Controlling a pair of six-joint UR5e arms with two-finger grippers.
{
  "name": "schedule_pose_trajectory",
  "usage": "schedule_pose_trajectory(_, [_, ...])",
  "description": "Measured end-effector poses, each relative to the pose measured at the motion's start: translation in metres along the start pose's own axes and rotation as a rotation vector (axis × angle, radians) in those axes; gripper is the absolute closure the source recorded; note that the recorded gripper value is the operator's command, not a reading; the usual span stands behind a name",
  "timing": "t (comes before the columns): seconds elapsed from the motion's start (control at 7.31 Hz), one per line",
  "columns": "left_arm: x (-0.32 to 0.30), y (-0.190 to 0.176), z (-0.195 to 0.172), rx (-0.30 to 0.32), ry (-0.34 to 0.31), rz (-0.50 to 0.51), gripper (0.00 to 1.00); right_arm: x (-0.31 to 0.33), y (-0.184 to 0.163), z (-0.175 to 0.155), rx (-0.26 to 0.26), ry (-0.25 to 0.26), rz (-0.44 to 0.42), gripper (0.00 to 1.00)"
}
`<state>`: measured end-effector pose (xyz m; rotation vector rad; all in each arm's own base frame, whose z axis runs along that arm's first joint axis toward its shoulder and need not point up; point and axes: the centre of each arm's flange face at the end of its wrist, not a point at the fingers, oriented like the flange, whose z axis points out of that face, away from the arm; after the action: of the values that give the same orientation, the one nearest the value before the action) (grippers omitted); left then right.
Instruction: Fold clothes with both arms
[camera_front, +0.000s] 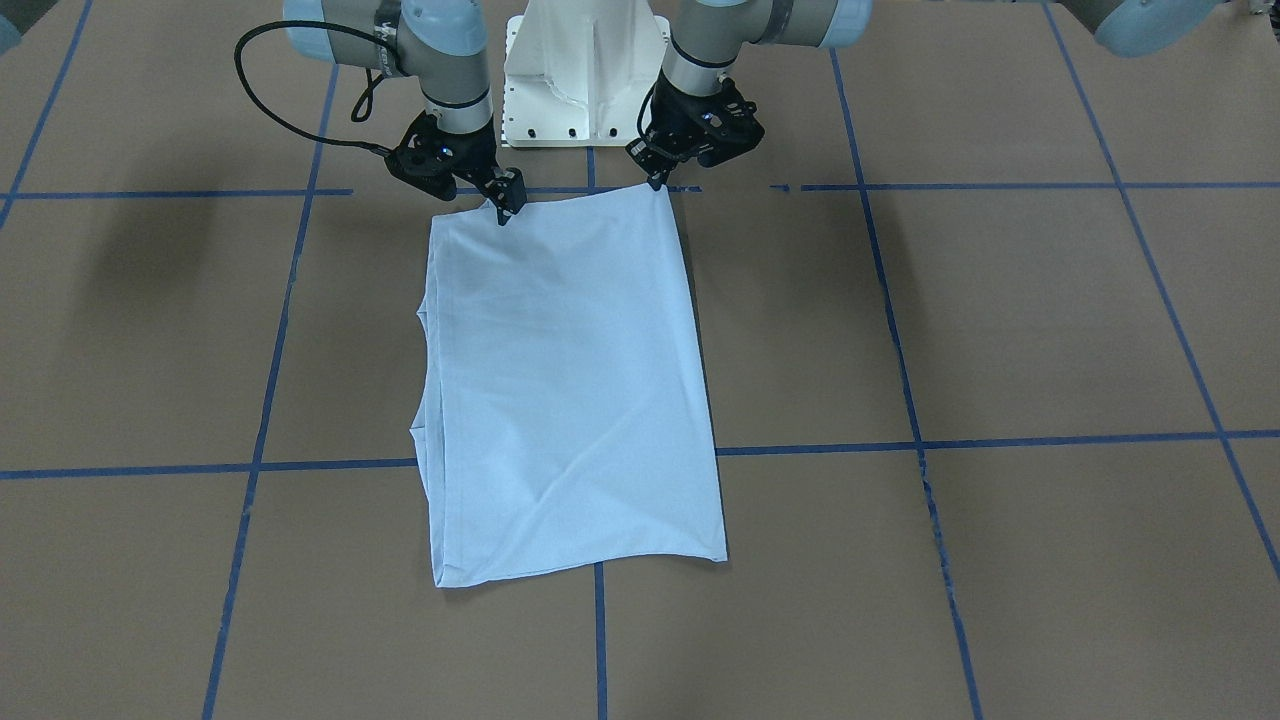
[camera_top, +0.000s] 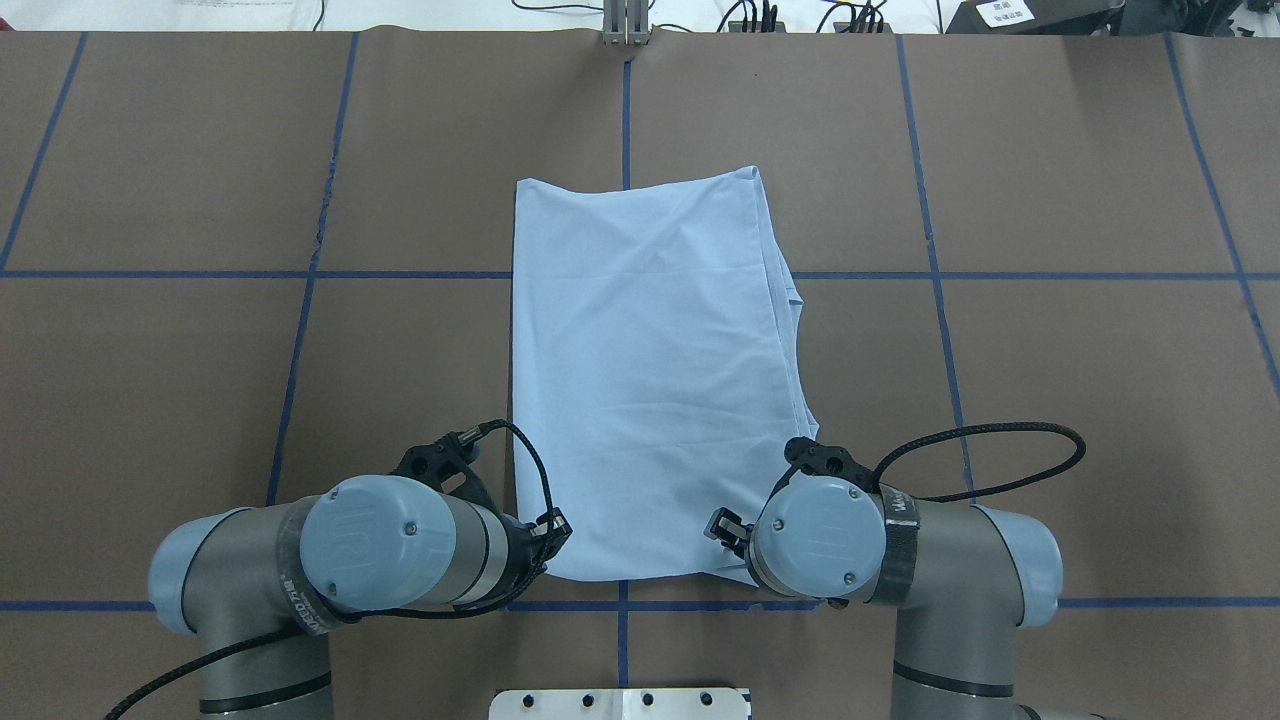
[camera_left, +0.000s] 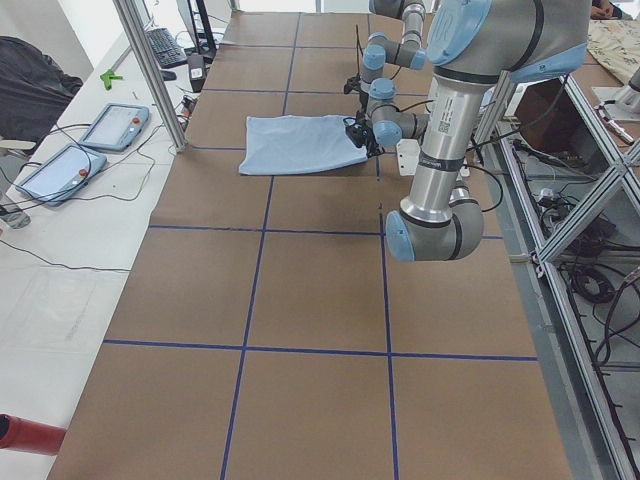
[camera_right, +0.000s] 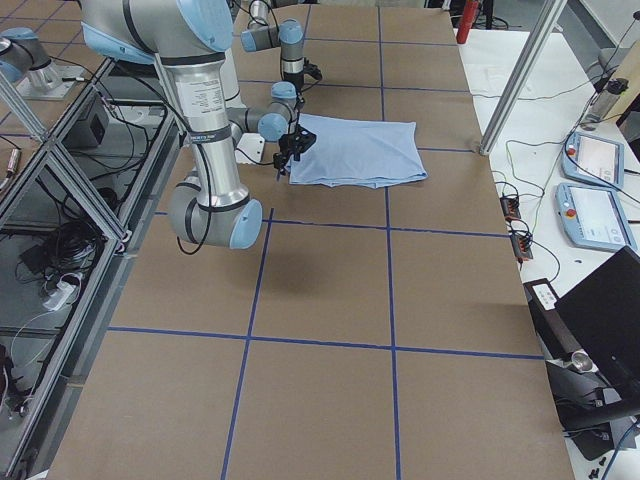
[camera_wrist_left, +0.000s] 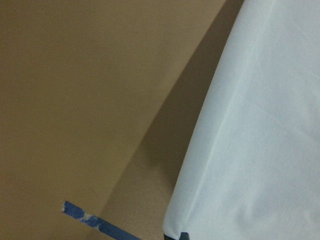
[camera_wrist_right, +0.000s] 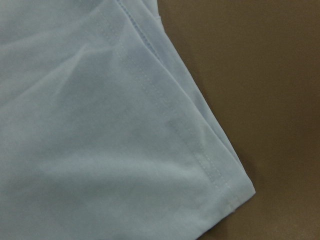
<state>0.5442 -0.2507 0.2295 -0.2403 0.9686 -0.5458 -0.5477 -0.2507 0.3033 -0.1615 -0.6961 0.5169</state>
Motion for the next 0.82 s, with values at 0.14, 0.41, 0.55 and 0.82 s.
schedule_pose_trajectory(0.14, [0.0001, -0.0002, -0.0001, 0.0, 0.0, 0.001, 1.0, -0.0019, -0.0004, -0.0012, 0.004, -0.012, -0.002, 0.0])
schedule_pose_trajectory(0.41, [0.0004, -0.0011, -0.0005, 0.001, 0.001, 0.005, 1.0, -0.0058, -0.0011, 0.0015, 0.001, -0.046, 0.0, 0.0])
schedule_pose_trajectory(0.55, [0.0006, -0.0013, -0.0009, 0.001, 0.002, 0.006, 1.0, -0.0065, -0.0014, 0.003, 0.0, -0.053, 0.001, 0.0])
schedule_pose_trajectory(0.82, [0.0009, -0.0011, -0.002, 0.0, 0.004, 0.007, 1.0, -0.0051, -0.002, 0.0068, 0.002, -0.05, 0.002, 0.0])
